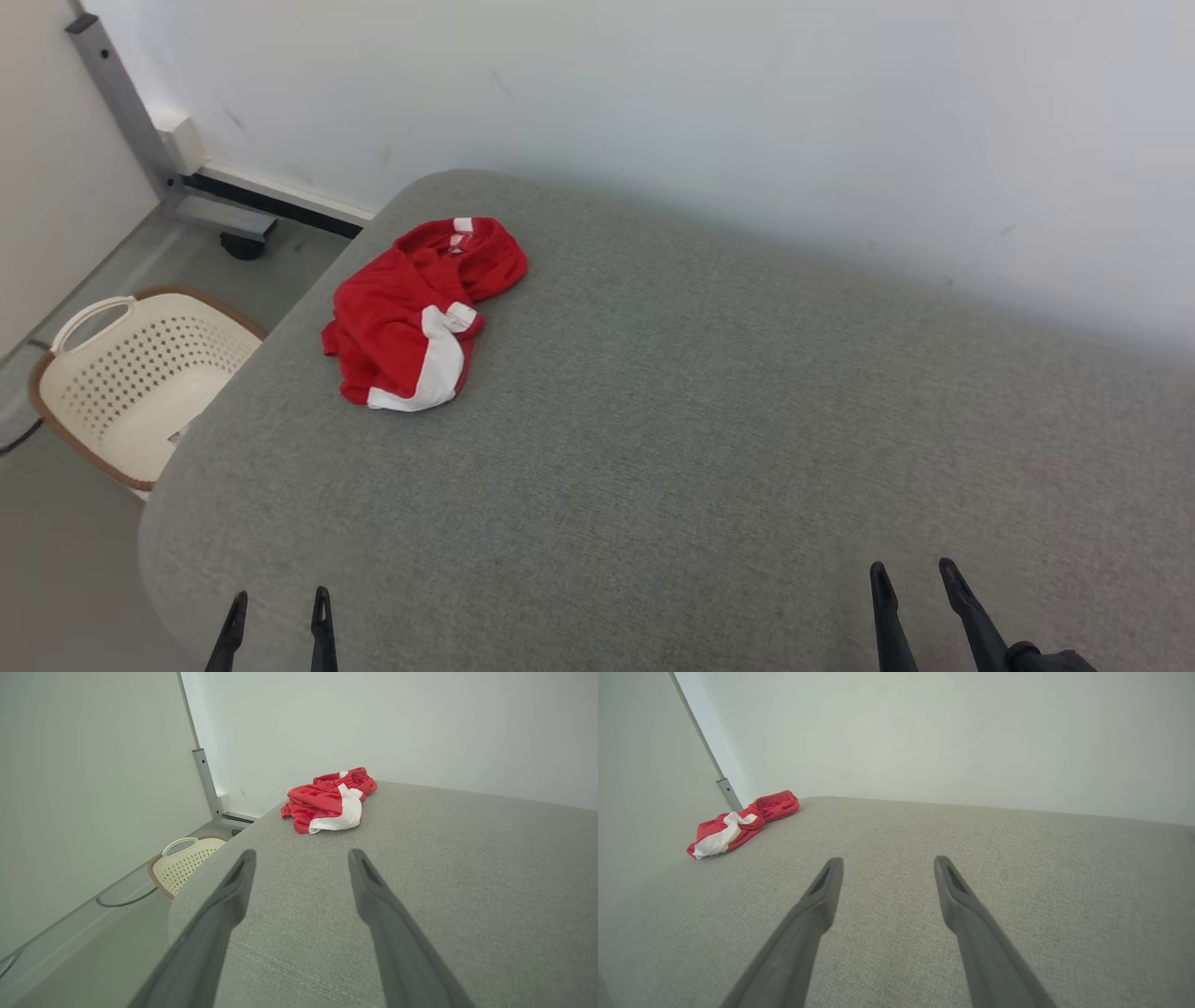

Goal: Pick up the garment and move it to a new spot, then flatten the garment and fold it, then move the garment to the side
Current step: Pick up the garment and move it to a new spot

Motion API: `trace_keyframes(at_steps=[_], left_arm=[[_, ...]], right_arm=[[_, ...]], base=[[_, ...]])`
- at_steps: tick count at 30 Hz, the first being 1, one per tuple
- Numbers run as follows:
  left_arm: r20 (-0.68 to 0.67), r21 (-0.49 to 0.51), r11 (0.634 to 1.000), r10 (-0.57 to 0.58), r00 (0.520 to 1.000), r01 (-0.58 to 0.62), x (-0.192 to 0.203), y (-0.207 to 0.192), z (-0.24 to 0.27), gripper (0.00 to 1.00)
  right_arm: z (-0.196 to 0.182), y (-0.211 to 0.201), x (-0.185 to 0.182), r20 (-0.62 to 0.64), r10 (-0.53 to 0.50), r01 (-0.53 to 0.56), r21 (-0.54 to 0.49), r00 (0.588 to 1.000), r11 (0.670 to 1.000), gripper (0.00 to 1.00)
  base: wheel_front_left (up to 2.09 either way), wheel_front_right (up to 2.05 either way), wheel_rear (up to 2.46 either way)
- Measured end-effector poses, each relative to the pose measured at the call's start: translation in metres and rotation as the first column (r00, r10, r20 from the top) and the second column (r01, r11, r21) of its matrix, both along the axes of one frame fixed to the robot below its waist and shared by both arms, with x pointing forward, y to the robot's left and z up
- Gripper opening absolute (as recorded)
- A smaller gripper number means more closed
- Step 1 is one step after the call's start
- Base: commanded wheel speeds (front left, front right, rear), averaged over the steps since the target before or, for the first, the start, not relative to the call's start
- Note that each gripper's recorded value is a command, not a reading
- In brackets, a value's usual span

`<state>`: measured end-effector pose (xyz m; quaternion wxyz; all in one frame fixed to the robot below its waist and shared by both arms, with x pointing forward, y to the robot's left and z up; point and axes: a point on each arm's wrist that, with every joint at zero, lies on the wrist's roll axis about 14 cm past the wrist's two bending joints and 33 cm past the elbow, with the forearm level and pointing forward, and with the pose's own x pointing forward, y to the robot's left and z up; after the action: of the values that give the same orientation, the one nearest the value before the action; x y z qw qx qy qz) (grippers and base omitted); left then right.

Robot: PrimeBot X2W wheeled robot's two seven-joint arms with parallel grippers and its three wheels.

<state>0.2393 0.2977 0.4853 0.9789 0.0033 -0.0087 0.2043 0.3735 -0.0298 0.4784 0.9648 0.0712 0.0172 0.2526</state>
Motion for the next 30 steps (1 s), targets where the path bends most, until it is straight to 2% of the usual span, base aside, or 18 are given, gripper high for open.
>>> trace_keyframes(at_steps=[9, 17, 21, 30], left_arm=[[0.002, 0.001, 0.996, 0.087, 0.996, -0.087, -0.027, 0.019, 0.0, 1.0], [0.0, -0.004, 0.996, 0.093, 0.996, -0.093, -0.029, 0.023, -0.002, 1.0], [0.012, 0.006, 0.997, 0.072, 0.997, -0.072, -0.019, 0.021, 0.003, 1.0], [0.118, 0.062, 0.998, 0.014, 0.993, -0.021, 0.038, 0.042, 0.049, 1.0]], right_arm=[[0.001, 0.026, -0.001, -0.001, 0.077, -0.077, 0.002, 0.997, 0.997, 1.0], [0.001, 0.025, -0.003, 0.001, 0.076, -0.076, -0.001, 0.997, 0.997, 1.0], [0.001, 0.021, -0.003, -0.001, 0.062, -0.062, 0.001, 0.998, 0.998, 1.0], [0.012, 0.013, 0.007, 0.041, 0.027, -0.028, 0.014, 0.999, 1.0, 1.0]], base=[[0.0, 0.0, 0.0], [0.0, 0.0, 0.0], [0.0, 0.0, 0.0], [0.0, 0.0, 0.0]])
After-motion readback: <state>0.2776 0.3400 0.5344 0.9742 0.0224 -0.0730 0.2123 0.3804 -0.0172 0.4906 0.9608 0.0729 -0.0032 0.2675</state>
